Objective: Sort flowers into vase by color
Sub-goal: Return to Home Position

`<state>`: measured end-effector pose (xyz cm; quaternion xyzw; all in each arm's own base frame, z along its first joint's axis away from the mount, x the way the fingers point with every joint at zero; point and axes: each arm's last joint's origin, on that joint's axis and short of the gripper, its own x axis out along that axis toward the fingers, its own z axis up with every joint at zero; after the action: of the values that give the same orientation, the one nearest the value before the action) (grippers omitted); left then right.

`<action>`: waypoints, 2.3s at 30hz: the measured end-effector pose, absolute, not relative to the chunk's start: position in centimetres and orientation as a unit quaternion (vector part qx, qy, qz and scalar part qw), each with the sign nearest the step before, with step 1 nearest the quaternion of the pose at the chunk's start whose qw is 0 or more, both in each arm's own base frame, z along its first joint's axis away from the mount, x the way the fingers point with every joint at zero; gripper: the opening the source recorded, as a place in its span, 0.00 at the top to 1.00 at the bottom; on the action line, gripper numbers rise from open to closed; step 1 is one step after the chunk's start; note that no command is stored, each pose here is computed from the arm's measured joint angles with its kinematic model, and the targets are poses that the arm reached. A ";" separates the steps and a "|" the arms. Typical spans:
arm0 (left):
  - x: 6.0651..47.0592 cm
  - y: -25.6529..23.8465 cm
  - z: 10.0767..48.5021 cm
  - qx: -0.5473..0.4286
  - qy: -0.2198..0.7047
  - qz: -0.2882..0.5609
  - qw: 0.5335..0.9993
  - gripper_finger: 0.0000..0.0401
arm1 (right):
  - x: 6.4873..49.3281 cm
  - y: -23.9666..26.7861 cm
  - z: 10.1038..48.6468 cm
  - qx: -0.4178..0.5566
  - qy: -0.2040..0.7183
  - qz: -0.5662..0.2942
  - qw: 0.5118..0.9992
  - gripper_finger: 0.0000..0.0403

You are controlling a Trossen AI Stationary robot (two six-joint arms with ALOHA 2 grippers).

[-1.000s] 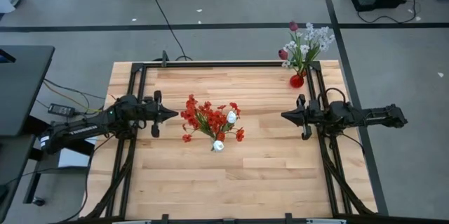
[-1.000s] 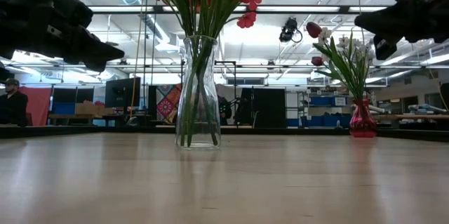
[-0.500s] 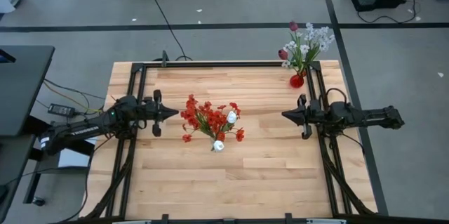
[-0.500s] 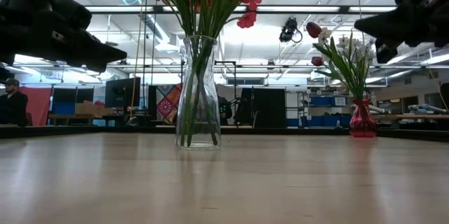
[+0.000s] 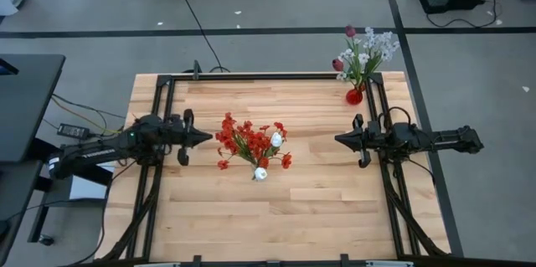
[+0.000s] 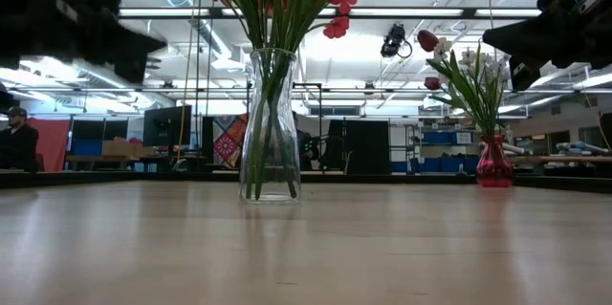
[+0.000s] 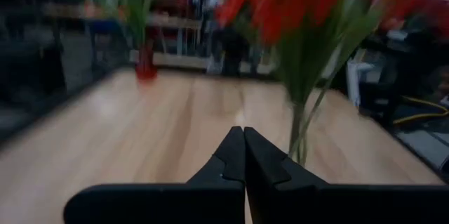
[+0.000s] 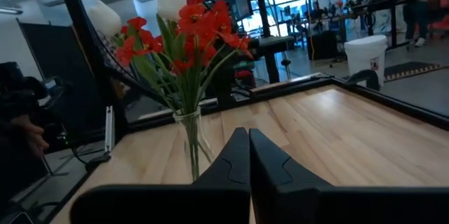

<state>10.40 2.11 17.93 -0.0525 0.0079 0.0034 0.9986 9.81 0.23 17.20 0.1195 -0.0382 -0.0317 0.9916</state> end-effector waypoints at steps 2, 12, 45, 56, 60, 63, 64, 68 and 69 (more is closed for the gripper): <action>9.9 1.9 19.5 -0.030 -0.006 -0.001 1.000 1.00 | 9.8 0.2 17.2 0.123 -0.038 -0.029 0.991 1.00; 8.7 1.7 19.6 -0.018 -0.013 0.031 0.999 1.00 | 9.8 0.3 17.1 0.131 -0.033 -0.015 0.991 1.00; 9.6 1.6 16.9 -0.015 -0.014 0.062 0.998 0.92 | 9.8 0.0 17.0 0.131 -0.030 -0.061 0.989 0.90; 9.6 1.6 16.9 -0.015 -0.015 0.062 0.998 0.92 | 9.8 0.0 17.0 0.132 -0.030 -0.060 0.989 0.90; 9.6 1.6 16.9 -0.015 -0.015 0.062 0.998 0.92 | 9.8 0.0 17.0 0.132 -0.030 -0.060 0.989 0.90; 9.6 1.6 16.9 -0.015 -0.015 0.062 0.998 0.92 | 9.8 0.0 17.0 0.132 -0.030 -0.060 0.989 0.90; 9.6 1.6 16.9 -0.015 -0.015 0.062 0.998 0.92 | 9.8 0.0 17.0 0.132 -0.030 -0.060 0.989 0.90; 9.6 1.6 16.9 -0.015 -0.015 0.062 0.998 0.92 | 9.8 0.1 17.0 0.132 -0.030 -0.060 0.989 0.90; 9.6 1.6 16.9 -0.015 -0.015 0.062 0.998 0.92 | 9.8 0.1 17.0 0.132 -0.030 -0.060 0.989 0.90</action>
<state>9.65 1.63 16.87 -0.0154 -0.0146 0.0621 0.9978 9.77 0.05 16.95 0.1317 -0.0297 -0.0603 0.9890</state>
